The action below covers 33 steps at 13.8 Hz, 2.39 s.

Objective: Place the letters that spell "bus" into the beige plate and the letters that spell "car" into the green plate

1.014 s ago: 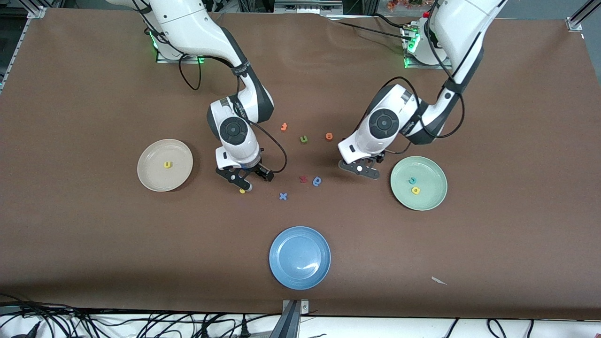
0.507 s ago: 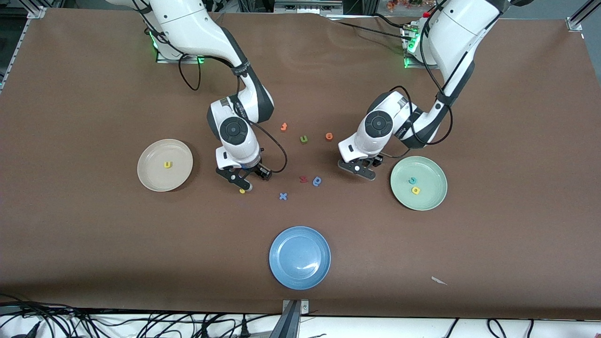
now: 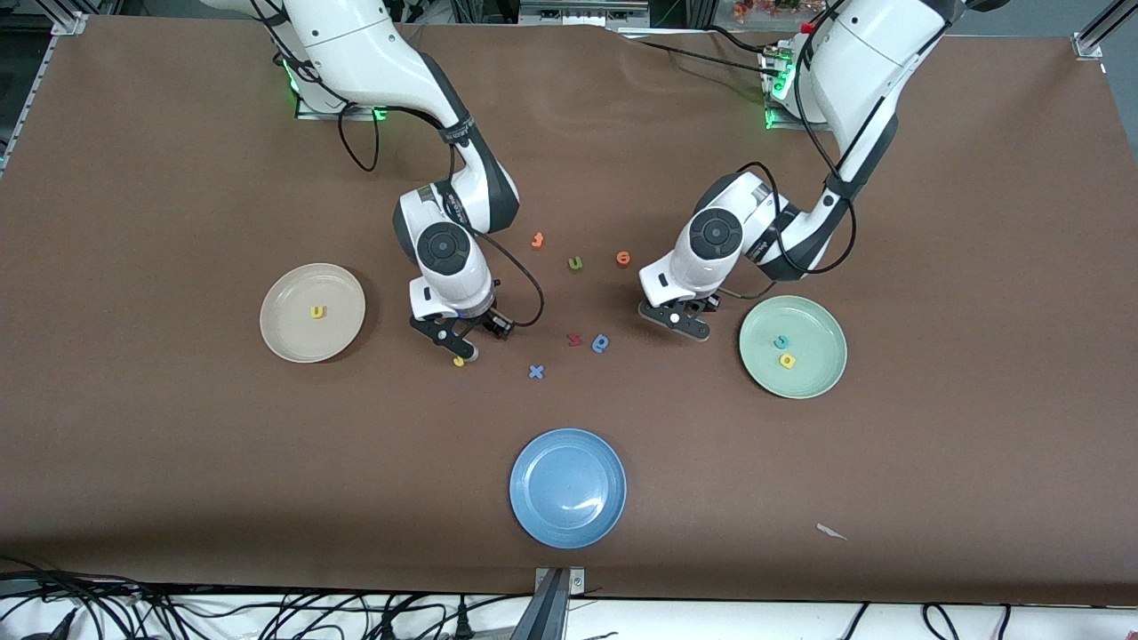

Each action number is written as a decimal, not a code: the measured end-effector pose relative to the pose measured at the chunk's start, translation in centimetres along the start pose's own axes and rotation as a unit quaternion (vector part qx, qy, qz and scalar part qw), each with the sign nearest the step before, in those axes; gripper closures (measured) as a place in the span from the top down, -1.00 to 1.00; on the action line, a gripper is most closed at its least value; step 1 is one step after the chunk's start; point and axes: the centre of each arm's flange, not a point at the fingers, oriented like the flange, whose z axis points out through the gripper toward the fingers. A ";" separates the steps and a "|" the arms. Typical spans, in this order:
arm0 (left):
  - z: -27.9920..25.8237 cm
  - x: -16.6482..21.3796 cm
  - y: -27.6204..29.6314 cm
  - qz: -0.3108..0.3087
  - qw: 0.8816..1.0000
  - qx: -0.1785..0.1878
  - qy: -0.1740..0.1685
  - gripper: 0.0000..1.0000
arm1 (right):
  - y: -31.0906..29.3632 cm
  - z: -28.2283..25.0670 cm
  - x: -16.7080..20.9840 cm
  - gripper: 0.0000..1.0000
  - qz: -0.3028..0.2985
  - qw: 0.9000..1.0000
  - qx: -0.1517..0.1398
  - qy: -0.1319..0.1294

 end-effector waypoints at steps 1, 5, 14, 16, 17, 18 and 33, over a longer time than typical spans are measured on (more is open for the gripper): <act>-0.6 0.3 -0.2 0.000 1.000 0.002 0.003 -0.66 | 0.0 0.0 0.0 0.28 0.000 1.000 0.000 0.000; -7.6 1.8 -3.5 0.027 0.998 0.039 -0.033 -0.66 | 0.0 0.0 0.0 0.09 0.000 1.000 0.000 0.000; -12.4 2.2 -23.5 0.139 0.988 0.018 -0.060 -0.36 | -0.3 -0.2 -0.4 -0.22 -0.003 1.000 0.003 -0.002; -10.9 2.2 -24.2 0.141 0.988 0.010 -0.064 0.02 | -0.3 -0.2 -0.4 -0.27 -0.003 1.000 0.003 -0.002; -10.7 2.3 -23.9 0.144 0.988 0.008 -0.064 0.19 | -0.3 -0.2 -0.4 -0.28 -0.003 1.000 0.003 -0.002; -10.8 2.4 -23.4 0.147 0.987 0.006 -0.062 0.37 | -0.3 -0.2 -0.4 -0.30 -0.004 1.000 0.003 -0.002; -42.2 -3.1 -19.7 0.011 1.000 0.010 -0.027 1.00 | 5.1 -6.6 8.2 -0.44 -0.098 0.992 -0.042 -0.060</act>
